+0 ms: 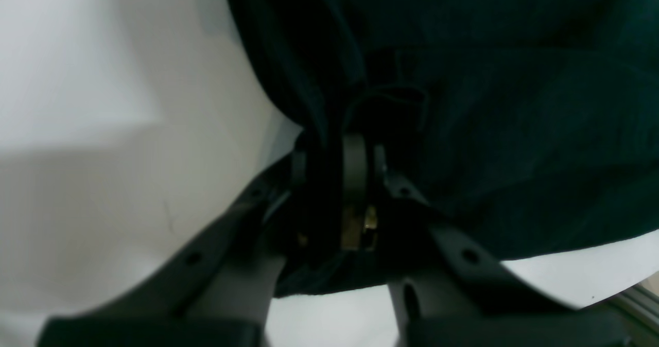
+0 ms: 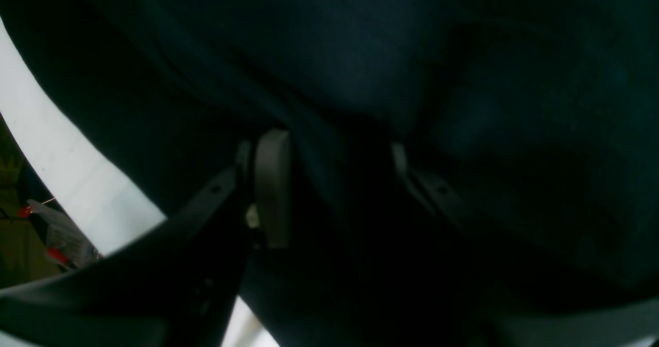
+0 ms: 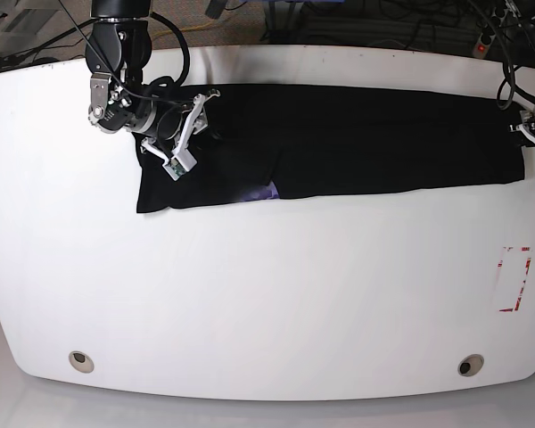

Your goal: Fold the T-shirt properly

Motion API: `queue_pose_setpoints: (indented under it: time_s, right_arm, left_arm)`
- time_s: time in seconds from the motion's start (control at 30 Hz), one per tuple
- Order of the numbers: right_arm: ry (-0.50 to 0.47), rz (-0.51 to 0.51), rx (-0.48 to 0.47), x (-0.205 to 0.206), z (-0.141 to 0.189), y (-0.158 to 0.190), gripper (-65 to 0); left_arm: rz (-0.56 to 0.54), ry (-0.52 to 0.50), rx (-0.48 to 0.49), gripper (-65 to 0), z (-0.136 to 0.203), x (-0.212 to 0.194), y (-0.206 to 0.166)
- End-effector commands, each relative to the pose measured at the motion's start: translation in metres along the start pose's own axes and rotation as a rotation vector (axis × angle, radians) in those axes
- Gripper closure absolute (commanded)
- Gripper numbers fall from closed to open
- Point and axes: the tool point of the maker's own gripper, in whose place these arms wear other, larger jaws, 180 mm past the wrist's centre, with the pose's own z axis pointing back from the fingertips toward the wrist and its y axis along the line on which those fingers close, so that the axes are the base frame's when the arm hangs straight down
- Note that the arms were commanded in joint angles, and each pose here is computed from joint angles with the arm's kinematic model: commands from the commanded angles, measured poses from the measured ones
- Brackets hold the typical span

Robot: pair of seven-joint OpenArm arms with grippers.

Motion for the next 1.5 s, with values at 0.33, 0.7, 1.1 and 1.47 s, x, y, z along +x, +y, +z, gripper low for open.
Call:
queue_pose_setpoints:
  time_s: [0.33, 0.7, 1.1, 1.47]
  right_arm:
    - [0.037, 0.010, -0.022, -0.005, 0.002, -0.005, -22.2]
    - [0.037, 0.010, -0.019, -0.005, 0.002, -0.004, -22.2]
    - [0.038, 0.009, -0.020, -0.006, 0.002, -0.004, -22.0]
    - [0.036, 0.008, -0.021, -0.006, 0.002, -0.004, -22.0]
  left_arm:
    - [-0.428, -0.115, 0.086, -3.5, 0.055, 0.039, -0.076]
    - [-0.582, -0.136, 0.003, -3.5, 0.045, 0.047, -0.171]
    - [-0.718, -0.109, -0.250, -3.6, 0.005, 0.034, -0.269]
    - [-0.842, -0.135, -0.368, -4.0, -0.002, 0.042, -0.327]
